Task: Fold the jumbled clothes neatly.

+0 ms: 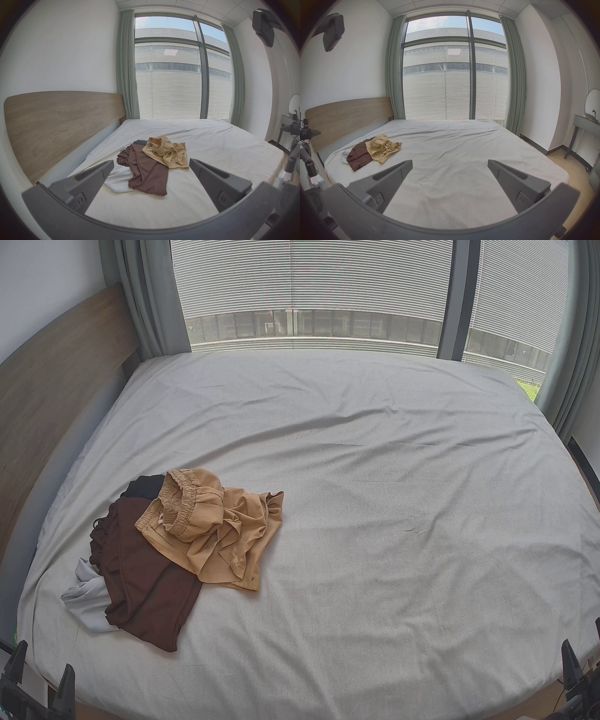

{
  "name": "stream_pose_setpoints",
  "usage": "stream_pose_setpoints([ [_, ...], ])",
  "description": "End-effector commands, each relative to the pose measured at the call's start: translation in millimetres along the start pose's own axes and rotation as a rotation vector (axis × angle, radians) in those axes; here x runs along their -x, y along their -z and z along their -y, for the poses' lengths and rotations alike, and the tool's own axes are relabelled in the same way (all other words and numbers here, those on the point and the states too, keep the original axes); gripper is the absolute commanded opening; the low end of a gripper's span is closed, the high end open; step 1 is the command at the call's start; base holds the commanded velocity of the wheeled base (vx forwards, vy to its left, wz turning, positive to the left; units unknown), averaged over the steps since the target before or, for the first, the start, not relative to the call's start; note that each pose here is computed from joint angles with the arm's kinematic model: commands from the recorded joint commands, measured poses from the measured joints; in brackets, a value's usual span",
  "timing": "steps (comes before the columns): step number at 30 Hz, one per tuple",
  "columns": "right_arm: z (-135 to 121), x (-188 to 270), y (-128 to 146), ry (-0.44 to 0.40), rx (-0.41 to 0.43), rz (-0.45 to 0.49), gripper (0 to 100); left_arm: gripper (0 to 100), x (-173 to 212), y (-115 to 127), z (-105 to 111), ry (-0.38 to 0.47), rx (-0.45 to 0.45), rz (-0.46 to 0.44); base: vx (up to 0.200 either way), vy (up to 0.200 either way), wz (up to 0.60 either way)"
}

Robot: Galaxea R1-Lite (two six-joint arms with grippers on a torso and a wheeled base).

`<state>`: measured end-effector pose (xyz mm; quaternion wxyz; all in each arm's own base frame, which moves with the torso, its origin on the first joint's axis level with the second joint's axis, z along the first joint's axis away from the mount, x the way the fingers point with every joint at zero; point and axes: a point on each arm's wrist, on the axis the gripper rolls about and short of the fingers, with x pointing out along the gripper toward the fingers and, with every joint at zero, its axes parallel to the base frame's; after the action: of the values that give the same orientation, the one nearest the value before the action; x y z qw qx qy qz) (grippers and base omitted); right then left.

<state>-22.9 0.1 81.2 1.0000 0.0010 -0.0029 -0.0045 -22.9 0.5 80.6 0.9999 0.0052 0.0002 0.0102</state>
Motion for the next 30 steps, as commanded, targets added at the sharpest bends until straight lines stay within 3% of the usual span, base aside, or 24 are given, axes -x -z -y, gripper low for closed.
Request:
stream_pose_setpoints([
  [1,0.0,-0.2,4.7,0.0,0.0,-0.003,100,100,-0.1,5.2,0.1,-0.001,0.001,-0.001,0.0,0.0,0.0],
  [30,0.0,-0.2,4.7,0.0,-0.001,-0.003,100,100,-0.1,4.5,0.1,0.001,0.027,0.006,0.0,0.0,0.0],
])
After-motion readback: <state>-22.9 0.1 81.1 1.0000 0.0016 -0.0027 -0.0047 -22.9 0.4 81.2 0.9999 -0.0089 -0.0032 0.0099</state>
